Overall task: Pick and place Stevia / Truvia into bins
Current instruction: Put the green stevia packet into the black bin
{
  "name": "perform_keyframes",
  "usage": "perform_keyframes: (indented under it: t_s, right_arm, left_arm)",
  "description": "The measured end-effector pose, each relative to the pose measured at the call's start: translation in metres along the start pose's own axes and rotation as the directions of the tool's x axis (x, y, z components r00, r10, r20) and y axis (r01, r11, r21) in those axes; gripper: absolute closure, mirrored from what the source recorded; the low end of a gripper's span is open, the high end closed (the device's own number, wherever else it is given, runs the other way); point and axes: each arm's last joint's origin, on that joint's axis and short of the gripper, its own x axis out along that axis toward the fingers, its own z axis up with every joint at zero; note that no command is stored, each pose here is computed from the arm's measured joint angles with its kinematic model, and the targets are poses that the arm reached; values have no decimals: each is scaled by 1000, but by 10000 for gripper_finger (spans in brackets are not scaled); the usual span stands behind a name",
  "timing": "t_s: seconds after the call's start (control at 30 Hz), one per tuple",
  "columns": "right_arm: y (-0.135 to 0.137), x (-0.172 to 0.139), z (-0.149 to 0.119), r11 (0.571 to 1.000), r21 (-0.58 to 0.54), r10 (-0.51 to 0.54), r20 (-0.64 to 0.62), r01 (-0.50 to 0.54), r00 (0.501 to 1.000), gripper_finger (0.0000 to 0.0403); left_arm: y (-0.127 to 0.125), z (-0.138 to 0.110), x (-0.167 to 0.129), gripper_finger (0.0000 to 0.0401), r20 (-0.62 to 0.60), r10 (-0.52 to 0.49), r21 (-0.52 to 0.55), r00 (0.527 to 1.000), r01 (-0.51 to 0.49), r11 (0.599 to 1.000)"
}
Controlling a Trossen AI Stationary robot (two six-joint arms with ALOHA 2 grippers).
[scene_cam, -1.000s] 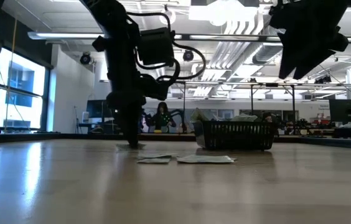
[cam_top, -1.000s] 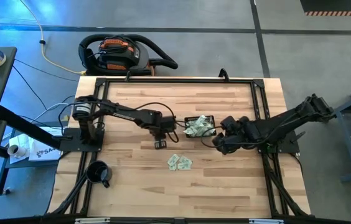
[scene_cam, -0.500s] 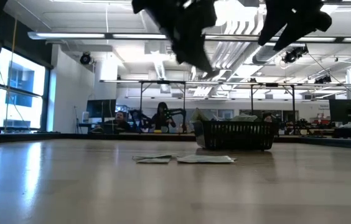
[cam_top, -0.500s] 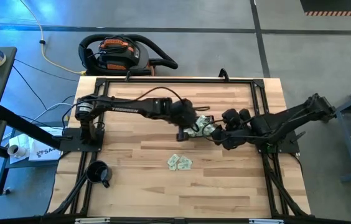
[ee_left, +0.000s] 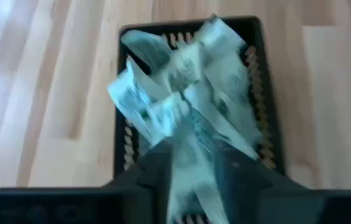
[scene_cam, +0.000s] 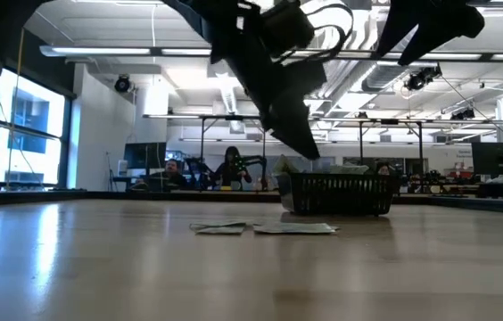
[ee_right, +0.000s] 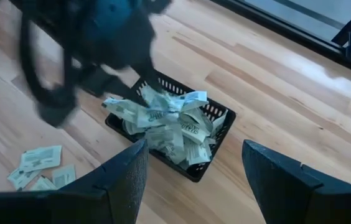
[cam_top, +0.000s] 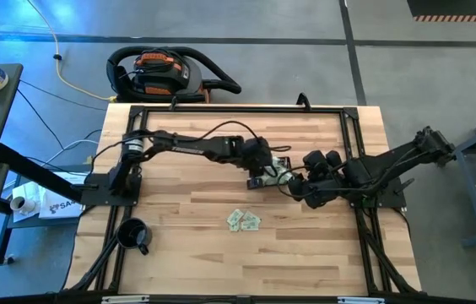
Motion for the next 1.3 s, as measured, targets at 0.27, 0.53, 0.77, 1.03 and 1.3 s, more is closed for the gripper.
perform_keyframes:
  t_s: [0.27, 0.53, 0.77, 1.03, 1.3]
  right_arm:
    - [-4, 1, 0, 999, -21, -39, -6, 39, 999, 153]
    - [-8, 8, 6, 997, -44, -71, -6, 71, 997, 153]
    - [-9, 8, 5, 997, -48, -63, -64, 60, 996, 153]
    - [-30, 4, -3, 952, -236, -231, -132, 196, 964, 153]
    - [-70, 6, -22, 908, -389, -226, -143, 155, 964, 153]
  left_arm:
    - [-15, 10, -87, 175, -248, -217, -71, 944, 206, 976]
    - [-61, -42, -75, 210, -423, -372, -23, 826, 400, 916]
    - [-95, -59, -50, 225, -313, -336, -95, 888, 323, 942]
    - [-123, -60, -46, 153, -271, -219, -280, 937, 142, 950]
    - [-126, -69, -37, 119, -320, -154, -482, 935, -21, 876]
